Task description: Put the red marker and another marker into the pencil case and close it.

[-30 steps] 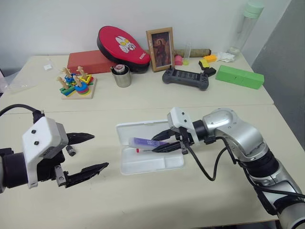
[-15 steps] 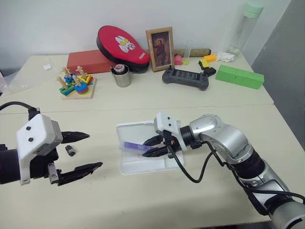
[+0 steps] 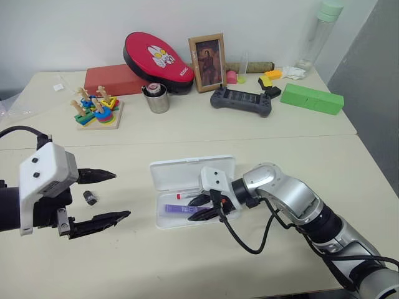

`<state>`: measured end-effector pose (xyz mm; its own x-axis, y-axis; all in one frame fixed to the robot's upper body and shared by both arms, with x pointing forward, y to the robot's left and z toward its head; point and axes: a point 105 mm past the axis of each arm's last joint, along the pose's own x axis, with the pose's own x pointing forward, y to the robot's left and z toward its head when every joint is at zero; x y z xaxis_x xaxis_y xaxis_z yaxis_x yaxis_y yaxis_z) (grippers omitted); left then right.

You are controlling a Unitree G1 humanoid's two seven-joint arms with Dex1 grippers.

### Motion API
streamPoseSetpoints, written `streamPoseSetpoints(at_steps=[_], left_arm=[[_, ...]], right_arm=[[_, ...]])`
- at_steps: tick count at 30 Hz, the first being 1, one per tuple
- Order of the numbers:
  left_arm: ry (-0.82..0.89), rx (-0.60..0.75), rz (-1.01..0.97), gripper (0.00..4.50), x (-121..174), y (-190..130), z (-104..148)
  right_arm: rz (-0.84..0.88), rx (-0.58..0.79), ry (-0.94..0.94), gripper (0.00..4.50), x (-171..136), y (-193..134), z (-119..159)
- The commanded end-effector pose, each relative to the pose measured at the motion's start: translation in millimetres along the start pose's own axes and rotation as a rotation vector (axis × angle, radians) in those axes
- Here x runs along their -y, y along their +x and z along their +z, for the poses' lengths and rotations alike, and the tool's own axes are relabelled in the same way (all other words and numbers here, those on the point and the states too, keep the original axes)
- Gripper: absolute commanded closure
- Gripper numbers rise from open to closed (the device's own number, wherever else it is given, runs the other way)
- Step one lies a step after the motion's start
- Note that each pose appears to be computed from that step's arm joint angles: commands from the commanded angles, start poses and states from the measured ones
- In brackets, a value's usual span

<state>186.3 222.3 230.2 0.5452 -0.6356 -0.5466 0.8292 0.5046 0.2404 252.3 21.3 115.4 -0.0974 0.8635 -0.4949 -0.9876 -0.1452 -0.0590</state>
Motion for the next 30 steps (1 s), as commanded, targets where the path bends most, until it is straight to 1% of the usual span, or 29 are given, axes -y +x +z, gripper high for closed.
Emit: streamPoseSetpoints(at_steps=[1, 8, 14, 16, 17, 19, 21, 22, 24, 28, 30], left_arm=[[0.024, -0.008, 0.005, 0.00, 0.7, -1.9, 5.2], [0.027, 0.004, 0.014, 0.00, 3.2, -3.2, 10.3], [0.021, 0.007, 0.022, 0.00, 4.0, -3.0, 10.2], [0.021, 0.009, 0.024, 0.00, 3.6, -2.2, 10.4], [0.021, 0.010, 0.025, 0.00, 3.5, -1.9, 10.5], [0.021, 0.014, 0.025, 0.00, 3.2, -1.0, 10.9], [0.021, 0.019, 0.026, 0.00, 2.9, 0.0, 11.3], [0.021, 0.021, 0.026, 0.00, 2.7, 0.4, 11.4], [0.020, 0.022, 0.026, 0.00, 2.9, 0.8, 11.2], [0.011, 0.039, 0.026, 0.00, 2.7, 1.9, 11.5], [-0.008, 0.066, 0.025, 0.00, 3.8, 3.0, 12.5]], right_arm=[[0.000, 0.015, -0.067, 3.45, 2.3, 4.6, 6.8], [0.018, -0.033, -0.127, 3.45, 4.4, 14.4, -7.7], [0.048, -0.034, -0.147, 3.45, 1.6, 12.5, -10.2], [0.050, -0.033, -0.155, 2.74, 1.9, 11.4, -9.9], [0.048, -0.033, -0.159, 2.65, 2.3, 11.1, -9.7], [0.041, -0.032, -0.165, 2.18, 3.9, 10.0, -8.5], [0.032, -0.026, -0.165, 1.81, 6.2, 8.4, -5.8], [0.028, -0.022, -0.165, 1.43, 7.1, 7.7, -4.2], [0.022, -0.012, -0.160, 0.96, 8.3, 6.4, -1.2], [0.015, 0.039, -0.147, 0.09, 11.1, -1.4, 14.2], [0.010, 0.092, -0.139, 0.04, 12.6, -11.6, 27.7]])
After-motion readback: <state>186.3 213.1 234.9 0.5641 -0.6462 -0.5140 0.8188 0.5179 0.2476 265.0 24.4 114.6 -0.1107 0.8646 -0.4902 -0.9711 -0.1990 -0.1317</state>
